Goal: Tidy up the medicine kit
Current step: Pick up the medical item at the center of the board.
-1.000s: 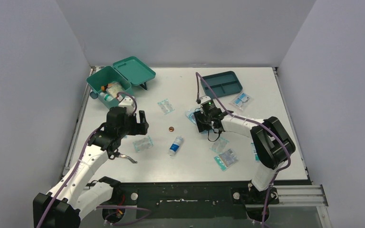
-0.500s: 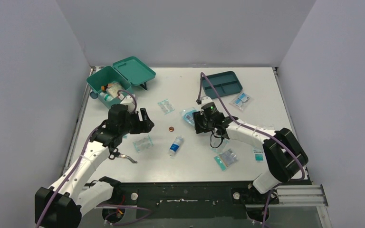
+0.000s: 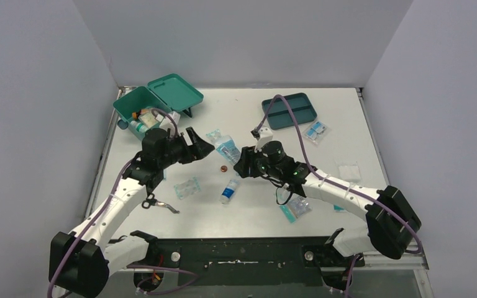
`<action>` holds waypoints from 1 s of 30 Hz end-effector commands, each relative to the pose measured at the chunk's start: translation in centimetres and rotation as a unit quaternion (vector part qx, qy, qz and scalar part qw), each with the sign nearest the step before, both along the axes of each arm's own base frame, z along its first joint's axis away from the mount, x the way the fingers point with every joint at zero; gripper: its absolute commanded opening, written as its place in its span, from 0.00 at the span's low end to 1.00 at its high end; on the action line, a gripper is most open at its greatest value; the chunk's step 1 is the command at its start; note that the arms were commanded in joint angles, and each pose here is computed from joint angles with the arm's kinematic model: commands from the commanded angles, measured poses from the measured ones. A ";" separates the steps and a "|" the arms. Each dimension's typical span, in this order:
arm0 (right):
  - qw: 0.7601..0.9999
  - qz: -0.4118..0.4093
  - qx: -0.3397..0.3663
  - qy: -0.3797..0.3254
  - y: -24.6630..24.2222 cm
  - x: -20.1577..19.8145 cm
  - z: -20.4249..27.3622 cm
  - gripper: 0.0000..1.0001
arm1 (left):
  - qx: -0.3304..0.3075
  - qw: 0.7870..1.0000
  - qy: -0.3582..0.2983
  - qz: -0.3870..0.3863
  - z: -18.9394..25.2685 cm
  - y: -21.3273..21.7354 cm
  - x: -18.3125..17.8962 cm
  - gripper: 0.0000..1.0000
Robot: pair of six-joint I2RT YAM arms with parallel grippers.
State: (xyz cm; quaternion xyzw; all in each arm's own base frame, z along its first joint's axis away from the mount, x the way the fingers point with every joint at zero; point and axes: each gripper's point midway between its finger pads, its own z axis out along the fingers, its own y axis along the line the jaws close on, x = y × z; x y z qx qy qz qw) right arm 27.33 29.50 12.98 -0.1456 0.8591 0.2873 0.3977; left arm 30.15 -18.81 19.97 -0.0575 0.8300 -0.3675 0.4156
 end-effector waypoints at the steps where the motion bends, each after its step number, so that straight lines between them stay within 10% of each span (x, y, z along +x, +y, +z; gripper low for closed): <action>1: 0.993 0.000 0.111 -0.038 3.0 0.3 6.1 0.52 | -0.059 0.997 -0.044 -0.021 3.9 -1.9 1.0 0.74; 30: 0.983 -0.029 0.178 -0.020 6.6 -1.1 7.7 0.52 | -0.072 0.997 0.003 0.009 1.3 -4.4 0.1 0.54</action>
